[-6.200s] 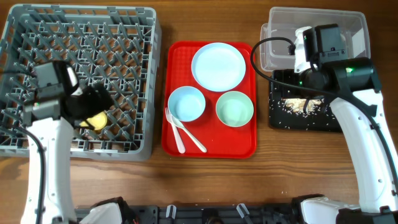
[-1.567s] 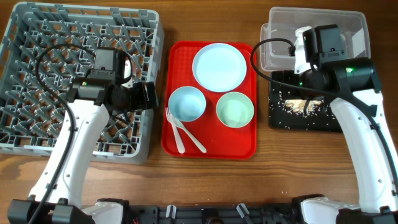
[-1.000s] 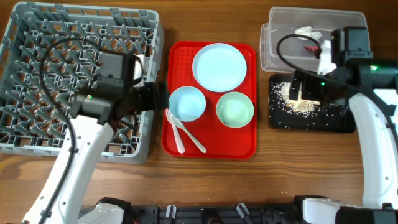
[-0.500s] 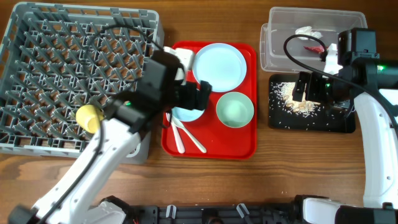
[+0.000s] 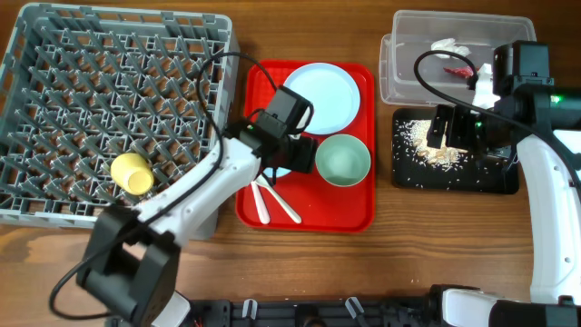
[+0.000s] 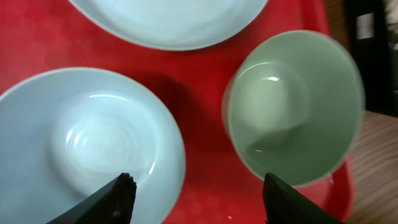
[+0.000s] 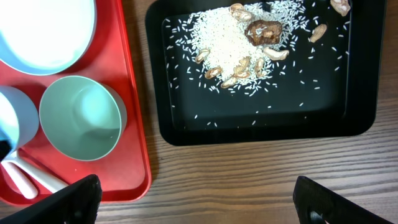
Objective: Sort waste into correct bins and load items into the dishwasher rack
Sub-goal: 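Grasp the rim of the light-blue bowl with the left gripper, then carry the light-blue bowl into the dish rack and release it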
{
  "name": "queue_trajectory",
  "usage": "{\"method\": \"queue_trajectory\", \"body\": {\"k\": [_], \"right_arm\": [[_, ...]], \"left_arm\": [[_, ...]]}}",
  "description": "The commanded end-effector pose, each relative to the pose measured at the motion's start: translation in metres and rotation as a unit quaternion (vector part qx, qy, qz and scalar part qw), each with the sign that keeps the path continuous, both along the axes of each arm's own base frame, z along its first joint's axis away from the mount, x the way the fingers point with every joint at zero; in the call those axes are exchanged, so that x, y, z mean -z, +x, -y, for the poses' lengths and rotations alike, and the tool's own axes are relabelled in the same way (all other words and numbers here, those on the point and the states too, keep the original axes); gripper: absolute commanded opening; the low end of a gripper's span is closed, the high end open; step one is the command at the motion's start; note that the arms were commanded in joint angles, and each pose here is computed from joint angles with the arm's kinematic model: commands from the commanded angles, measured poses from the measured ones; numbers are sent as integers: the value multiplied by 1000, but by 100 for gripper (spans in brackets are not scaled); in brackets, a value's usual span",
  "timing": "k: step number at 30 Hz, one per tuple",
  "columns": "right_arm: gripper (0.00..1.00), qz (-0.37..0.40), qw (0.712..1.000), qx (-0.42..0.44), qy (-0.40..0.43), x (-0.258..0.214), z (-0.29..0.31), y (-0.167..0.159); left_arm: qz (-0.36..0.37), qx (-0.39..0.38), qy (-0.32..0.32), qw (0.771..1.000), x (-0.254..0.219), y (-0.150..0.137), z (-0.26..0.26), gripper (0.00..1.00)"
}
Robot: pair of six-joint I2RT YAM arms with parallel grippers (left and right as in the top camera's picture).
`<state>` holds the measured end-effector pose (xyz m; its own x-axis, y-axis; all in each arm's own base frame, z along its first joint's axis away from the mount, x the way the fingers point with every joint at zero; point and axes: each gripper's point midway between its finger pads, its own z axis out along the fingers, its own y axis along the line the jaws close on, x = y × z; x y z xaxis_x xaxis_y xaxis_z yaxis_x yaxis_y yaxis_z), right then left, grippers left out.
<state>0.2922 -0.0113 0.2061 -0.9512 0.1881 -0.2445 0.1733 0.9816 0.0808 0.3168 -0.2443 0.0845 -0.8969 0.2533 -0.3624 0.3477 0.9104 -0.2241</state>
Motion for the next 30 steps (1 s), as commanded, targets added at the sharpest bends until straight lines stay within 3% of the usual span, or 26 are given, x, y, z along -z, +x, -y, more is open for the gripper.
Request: {"method": "queue_trajectory", "body": {"k": [1,8,11,20,24,30], "right_arm": [[100,21,1000,0,7,-11,-2,2],[100,21,1000,-1,7,-11,-2,2],[100,21,1000,0,7,-11,-2,2],[100,21,1000,0,7,-11,-2,2],[100,21,1000,-1,7,-11,-2,2],[100,21,1000,-1,7,-11,-2,2]], "left_arm": [[-8,-6,34,999,22,5,-5,60],[-28,-8,58,998,45,4,-10,37],[-31,-8,60,998,48,4,-10,22],[-35,-8,63,997,54,3,-10,15],[-39,-8,66,997,56,3,-10,4],[-37,-8,64,997,56,3,-10,4]]}}
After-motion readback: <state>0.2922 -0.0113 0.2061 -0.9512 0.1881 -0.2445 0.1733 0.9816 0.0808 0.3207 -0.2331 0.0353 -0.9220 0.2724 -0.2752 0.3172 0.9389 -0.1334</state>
